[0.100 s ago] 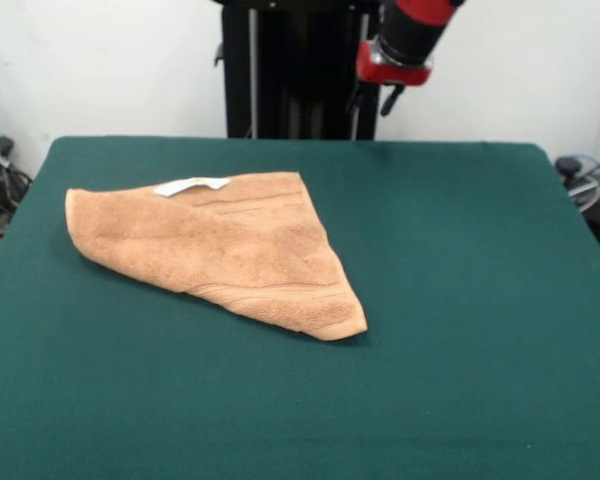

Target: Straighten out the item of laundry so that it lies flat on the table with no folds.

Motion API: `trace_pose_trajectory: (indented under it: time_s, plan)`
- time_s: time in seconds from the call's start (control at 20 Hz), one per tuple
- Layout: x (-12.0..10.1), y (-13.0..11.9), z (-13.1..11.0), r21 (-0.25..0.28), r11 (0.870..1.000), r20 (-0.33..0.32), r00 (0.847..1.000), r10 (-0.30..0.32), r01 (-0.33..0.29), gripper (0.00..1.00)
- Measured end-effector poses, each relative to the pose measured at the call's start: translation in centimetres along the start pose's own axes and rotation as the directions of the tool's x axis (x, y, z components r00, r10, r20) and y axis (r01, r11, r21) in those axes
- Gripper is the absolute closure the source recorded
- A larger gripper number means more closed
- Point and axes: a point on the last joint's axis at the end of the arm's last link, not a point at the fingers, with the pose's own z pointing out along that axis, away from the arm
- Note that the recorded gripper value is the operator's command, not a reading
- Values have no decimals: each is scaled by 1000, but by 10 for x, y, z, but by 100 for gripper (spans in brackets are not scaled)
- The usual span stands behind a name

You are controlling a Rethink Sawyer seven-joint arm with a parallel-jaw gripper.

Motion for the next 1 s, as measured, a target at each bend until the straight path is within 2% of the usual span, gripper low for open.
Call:
trace_pose_trajectory:
  time_s: [0.45, 1.0]
  plan:
    - [-1, 2, -2, -39, 999, -3, 1000, 13, -14, 0]
    - [2, 4, 7, -44, 999, -30, 1000, 7, -8, 0]
